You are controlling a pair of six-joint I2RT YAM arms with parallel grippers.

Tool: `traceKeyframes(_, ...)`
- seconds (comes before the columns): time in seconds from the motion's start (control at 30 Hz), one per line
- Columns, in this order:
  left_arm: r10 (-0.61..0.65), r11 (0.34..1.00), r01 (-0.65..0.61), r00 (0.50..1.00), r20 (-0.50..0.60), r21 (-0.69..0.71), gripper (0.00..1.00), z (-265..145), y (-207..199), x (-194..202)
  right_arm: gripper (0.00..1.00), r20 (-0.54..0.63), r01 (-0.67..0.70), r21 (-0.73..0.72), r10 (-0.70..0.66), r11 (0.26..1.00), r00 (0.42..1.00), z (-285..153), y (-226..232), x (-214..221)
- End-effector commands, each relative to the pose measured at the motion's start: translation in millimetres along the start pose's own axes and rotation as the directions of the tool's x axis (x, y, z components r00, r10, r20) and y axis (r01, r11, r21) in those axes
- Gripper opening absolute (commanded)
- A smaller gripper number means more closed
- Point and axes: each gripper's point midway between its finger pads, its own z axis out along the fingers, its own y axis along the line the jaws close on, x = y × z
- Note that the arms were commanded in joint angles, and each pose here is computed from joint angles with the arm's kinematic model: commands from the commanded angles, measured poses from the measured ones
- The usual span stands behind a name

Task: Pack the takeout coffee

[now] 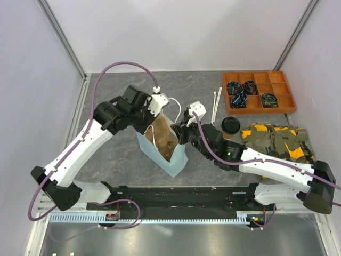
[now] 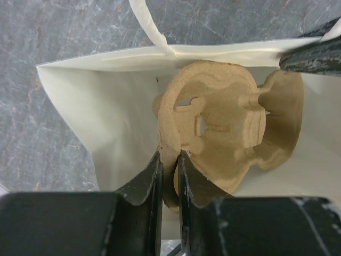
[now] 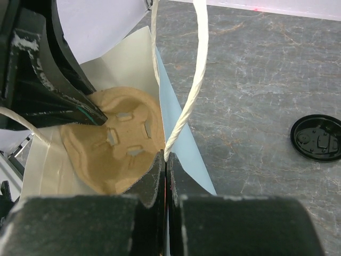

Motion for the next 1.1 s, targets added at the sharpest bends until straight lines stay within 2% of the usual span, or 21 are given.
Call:
traceKeyframes(0.0, -0.053, 0.998, 0.052, 0.997, 0.062, 0.023, 0.02, 3, -11, -2, 0.0, 0.093, -0.033, -0.019, 0.034, 0.999, 0.995, -1, 11, -29)
traceKeyframes(0.23, -0.046, 0.998, 0.048, 0.997, 0.059, -0.041, 0.02, 22, -6, 19, 0.0, 0.104, -0.01, -0.033, 0.014, 0.999, 0.994, -7, 13, -33)
traceKeyframes(0.77, -0.021, 1.0, 0.02, 0.999, 0.044, 0.021, 0.02, 56, -21, 40, 0.0, 0.071, -0.063, -0.082, 0.069, 0.995, 0.995, -17, 12, -10)
traceKeyframes(0.9, -0.016, 1.0, 0.016, 0.999, 0.051, 0.008, 0.13, 53, -18, 38, 0.0, 0.073, -0.058, -0.084, 0.064, 0.995, 0.995, -18, 12, -10)
traceKeyframes(1.03, -0.009, 1.0, 0.009, 0.998, 0.057, 0.001, 0.32, 46, -15, 33, 0.0, 0.073, -0.051, -0.082, 0.057, 0.995, 0.996, -18, 11, -9)
traceKeyframes(1.07, -0.008, 1.0, 0.009, 0.999, 0.051, -0.026, 0.34, 44, -11, 34, 0.0, 0.072, -0.049, -0.083, 0.056, 0.995, 0.996, -18, 11, -9)
